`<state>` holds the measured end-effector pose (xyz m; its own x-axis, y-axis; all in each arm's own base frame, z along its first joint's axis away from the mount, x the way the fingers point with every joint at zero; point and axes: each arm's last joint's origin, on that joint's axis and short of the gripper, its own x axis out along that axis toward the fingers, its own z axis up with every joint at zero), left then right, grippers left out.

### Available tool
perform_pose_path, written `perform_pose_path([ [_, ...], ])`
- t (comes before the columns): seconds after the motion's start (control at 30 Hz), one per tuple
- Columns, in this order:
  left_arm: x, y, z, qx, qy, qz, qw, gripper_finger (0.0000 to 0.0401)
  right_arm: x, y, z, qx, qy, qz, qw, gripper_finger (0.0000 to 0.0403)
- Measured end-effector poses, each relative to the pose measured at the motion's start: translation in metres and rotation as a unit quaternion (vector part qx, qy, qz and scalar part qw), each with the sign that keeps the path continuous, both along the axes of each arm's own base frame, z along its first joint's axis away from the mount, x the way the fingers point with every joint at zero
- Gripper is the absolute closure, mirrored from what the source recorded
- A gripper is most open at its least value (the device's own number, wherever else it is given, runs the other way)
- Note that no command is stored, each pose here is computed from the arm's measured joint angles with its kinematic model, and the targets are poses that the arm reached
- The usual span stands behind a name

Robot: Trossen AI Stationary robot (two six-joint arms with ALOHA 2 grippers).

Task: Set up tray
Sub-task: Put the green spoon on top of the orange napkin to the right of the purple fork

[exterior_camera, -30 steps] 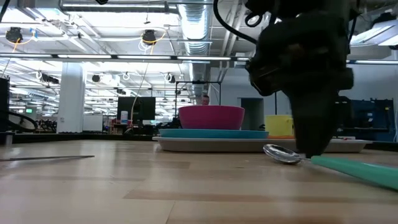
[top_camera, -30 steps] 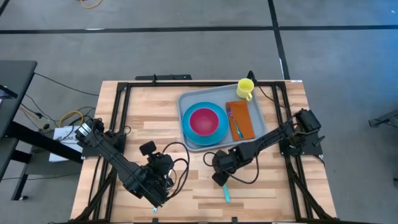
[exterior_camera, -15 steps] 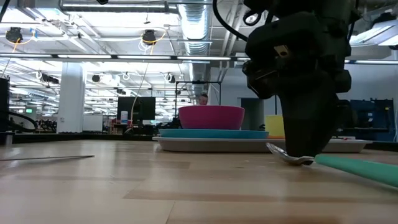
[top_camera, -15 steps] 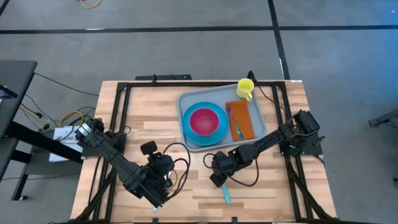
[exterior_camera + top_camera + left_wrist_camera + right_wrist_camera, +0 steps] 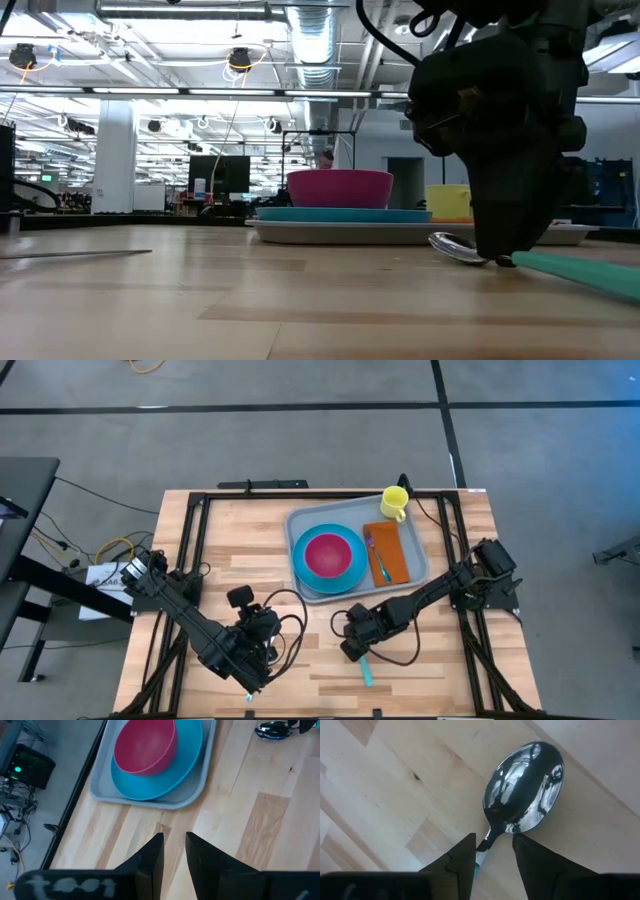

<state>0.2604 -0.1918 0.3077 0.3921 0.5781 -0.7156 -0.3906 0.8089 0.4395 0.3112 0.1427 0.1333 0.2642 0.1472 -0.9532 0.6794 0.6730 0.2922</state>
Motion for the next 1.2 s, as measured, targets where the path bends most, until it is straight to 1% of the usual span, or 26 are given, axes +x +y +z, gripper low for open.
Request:
perform_pose_path([
  [0.23,0.000,0.000,0.000,0.004,0.001,-0.004,1.000,0.0331,-0.001,0.001,-0.001,-0.005,0.000,-0.007,1.000,0.0310],
  [0.4,0.000,0.000,0.000,0.008,0.006,-0.010,1.000,0.0331,-0.001,0.000,-0.001,-0.015,-0.001,0.021,1.000,0.0344],
  [0.53,0.000,0.000,0.000,0.014,0.001,-0.010,1.000,0.0331,-0.002,0.000,-0.001,-0.025,0.000,0.051,0.998,0.0379],
  [0.6,0.001,0.001,0.001,0.017,-0.002,-0.011,1.000,0.0331,-0.003,0.000,-0.001,-0.027,0.001,0.054,0.998,0.0391],
  [0.67,0.001,0.001,0.001,0.017,-0.002,-0.011,1.000,0.0331,-0.003,0.000,-0.001,-0.027,0.001,0.056,0.998,0.0394],
  [0.87,0.001,0.001,0.001,0.017,-0.002,-0.011,1.000,0.0331,-0.003,0.000,0.000,-0.030,-0.001,0.075,0.997,0.0381],
  [0.97,0.001,0.001,0.001,0.017,-0.002,-0.011,1.000,0.0331,-0.005,-0.001,0.006,-0.035,0.005,0.090,0.995,0.0387],
  [1.1,0.000,0.001,0.001,0.016,-0.002,-0.011,1.000,0.0331,-0.001,-0.003,0.035,-0.035,-0.044,0.105,0.993,0.0402],
  [1.2,0.000,0.001,0.001,0.016,-0.002,-0.011,1.000,0.0331,-0.011,-0.013,0.050,-0.071,-0.027,0.095,0.993,0.0403],
])
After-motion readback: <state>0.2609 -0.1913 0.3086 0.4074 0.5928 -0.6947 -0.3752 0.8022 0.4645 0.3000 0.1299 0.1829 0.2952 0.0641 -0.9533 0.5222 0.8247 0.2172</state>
